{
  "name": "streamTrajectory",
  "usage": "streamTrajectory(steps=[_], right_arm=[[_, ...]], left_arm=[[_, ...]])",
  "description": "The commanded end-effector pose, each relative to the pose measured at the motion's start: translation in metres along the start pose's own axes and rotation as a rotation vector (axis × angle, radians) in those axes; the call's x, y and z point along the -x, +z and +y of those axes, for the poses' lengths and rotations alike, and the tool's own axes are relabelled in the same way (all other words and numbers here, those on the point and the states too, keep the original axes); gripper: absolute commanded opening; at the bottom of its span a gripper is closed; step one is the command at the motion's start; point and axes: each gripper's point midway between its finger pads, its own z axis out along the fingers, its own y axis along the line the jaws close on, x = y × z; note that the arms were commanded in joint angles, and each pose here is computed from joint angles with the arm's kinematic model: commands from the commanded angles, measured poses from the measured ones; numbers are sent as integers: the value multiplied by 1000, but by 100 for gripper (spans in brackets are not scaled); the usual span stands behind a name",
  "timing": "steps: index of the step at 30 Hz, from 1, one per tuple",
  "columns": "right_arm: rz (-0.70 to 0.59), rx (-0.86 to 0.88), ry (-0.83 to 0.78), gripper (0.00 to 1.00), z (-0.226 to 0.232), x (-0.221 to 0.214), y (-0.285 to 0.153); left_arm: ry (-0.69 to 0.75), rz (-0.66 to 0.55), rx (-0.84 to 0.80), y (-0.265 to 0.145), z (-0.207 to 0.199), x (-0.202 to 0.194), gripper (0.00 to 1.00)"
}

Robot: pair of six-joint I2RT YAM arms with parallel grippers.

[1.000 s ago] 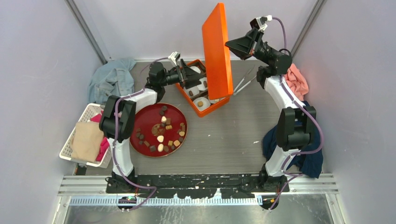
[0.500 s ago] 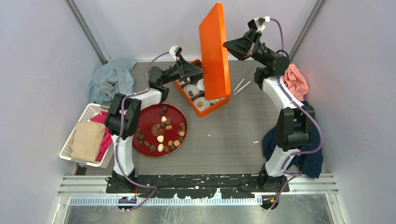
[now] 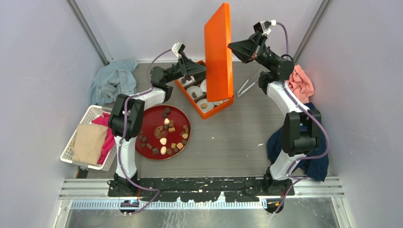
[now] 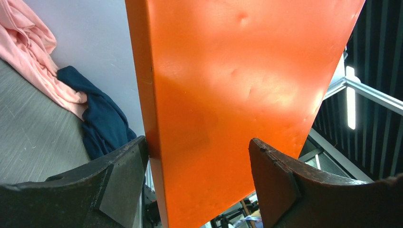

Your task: Pack the chocolate

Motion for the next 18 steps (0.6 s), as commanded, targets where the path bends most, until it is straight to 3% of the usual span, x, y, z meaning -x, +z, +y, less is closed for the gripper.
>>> streamTrajectory(steps=[1, 12, 18], right_arm=[[13, 75, 1, 1, 42, -13, 3], [-22, 48, 57, 1, 22, -11, -4], [-18, 76, 44, 1, 37, -8, 1]], left_arm=[[98, -30, -102, 7, -43, 12, 78], [153, -159, -173, 0, -96, 54, 67], [160, -215, -213, -7, -129, 68, 65]])
